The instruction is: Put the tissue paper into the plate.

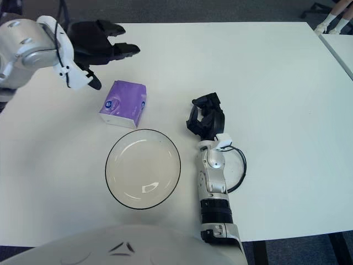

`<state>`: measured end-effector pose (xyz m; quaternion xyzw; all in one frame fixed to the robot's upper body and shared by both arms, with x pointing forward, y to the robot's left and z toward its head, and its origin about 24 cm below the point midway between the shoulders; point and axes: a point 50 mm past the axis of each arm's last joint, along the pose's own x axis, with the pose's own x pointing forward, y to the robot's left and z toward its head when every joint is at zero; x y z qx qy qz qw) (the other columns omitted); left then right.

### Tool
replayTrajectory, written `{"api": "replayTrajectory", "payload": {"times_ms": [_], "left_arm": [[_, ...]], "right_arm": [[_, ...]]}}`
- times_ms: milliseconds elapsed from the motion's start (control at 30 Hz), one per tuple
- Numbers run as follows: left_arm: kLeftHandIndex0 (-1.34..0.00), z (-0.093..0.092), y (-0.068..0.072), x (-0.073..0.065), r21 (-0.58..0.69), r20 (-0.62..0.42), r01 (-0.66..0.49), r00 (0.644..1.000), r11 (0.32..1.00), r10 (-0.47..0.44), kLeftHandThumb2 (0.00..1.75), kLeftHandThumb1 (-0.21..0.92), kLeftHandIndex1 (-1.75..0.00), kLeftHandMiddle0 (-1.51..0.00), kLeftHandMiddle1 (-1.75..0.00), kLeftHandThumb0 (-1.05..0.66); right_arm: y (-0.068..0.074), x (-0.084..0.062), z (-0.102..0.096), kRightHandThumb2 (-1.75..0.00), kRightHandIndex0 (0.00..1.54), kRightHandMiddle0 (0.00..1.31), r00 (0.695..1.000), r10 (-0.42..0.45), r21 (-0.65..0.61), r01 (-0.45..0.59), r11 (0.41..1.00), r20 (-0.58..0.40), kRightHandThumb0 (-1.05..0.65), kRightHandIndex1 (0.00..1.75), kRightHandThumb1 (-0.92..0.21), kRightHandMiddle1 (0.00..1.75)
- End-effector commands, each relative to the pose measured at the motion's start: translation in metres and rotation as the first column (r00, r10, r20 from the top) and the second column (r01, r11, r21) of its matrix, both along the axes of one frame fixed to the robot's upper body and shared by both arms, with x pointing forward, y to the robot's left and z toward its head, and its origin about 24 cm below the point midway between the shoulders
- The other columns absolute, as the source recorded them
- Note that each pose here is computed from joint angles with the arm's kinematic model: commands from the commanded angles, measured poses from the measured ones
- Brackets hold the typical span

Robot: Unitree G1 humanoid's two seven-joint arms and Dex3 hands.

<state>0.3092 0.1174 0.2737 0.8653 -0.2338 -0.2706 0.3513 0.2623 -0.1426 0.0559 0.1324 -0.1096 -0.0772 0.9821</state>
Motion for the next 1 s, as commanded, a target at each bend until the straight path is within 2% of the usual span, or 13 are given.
{"api": "replayTrajectory", "payload": {"times_ms": [0,200,267,300,367,500,700,967], "left_arm": [[0.00,-0.009,0.043,0.007,0.119,0.113,0.304,0.942,0.945,-0.317,0.37,0.80,0.00,0.00,0.00,-0.93],[0.00,-0.010,0.020,0.008,0.163,0.163,0.457,0.862,0.875,-0.480,0.43,0.78,0.00,0.00,0.00,-0.84],[0.00,-0.012,0.017,0.008,0.157,0.161,0.490,0.844,0.857,-0.512,0.59,0.67,0.00,0.00,0.00,-0.76],[0.00,-0.014,0.016,0.009,0.138,0.155,0.512,0.834,0.848,-0.529,0.62,0.66,0.00,0.00,0.00,-0.75],[0.00,-0.019,0.014,0.010,0.085,0.139,0.547,0.821,0.833,-0.554,0.87,0.48,0.00,0.00,0.00,-0.52],[0.00,-0.024,0.017,0.014,0.026,0.136,0.580,0.805,0.814,-0.577,1.13,0.34,0.00,0.00,0.00,-0.25],[0.00,-0.030,0.019,0.017,0.025,0.117,0.617,0.780,0.787,-0.615,1.32,0.33,0.00,0.00,0.00,0.04],[0.00,-0.038,0.020,0.021,0.040,0.079,0.665,0.742,0.745,-0.666,1.37,0.36,0.00,0.00,0.00,0.10]], "right_arm": [[-0.003,-0.025,-0.064,-1.00,0.64,0.41,0.943,-0.005,0.057,0.026,0.998,-0.332,-0.40,1.42,-0.58,1.75],[-0.003,-0.025,-0.064,-0.99,0.64,0.41,0.944,-0.009,0.052,0.028,0.998,-0.331,-0.40,1.42,-0.58,1.75],[-0.003,-0.025,-0.064,-0.99,0.64,0.41,0.944,-0.009,0.052,0.028,0.998,-0.331,-0.40,1.42,-0.58,1.75],[-0.003,-0.026,-0.064,-0.99,0.64,0.40,0.944,-0.010,0.052,0.029,0.998,-0.331,-0.40,1.42,-0.58,1.75],[-0.003,-0.026,-0.064,-0.99,0.64,0.40,0.944,-0.011,0.051,0.030,0.998,-0.331,-0.40,1.42,-0.58,1.75],[-0.004,-0.027,-0.065,-0.98,0.64,0.40,0.943,-0.017,0.050,0.035,0.998,-0.333,-0.40,1.42,-0.59,1.75],[-0.005,-0.028,-0.066,-0.98,0.65,0.40,0.937,-0.037,0.059,0.061,0.996,-0.347,-0.40,1.43,-0.59,1.75],[-0.006,-0.030,-0.066,-0.98,0.65,0.40,0.933,-0.051,0.072,0.082,0.994,-0.357,-0.40,1.44,-0.59,1.75]]}}
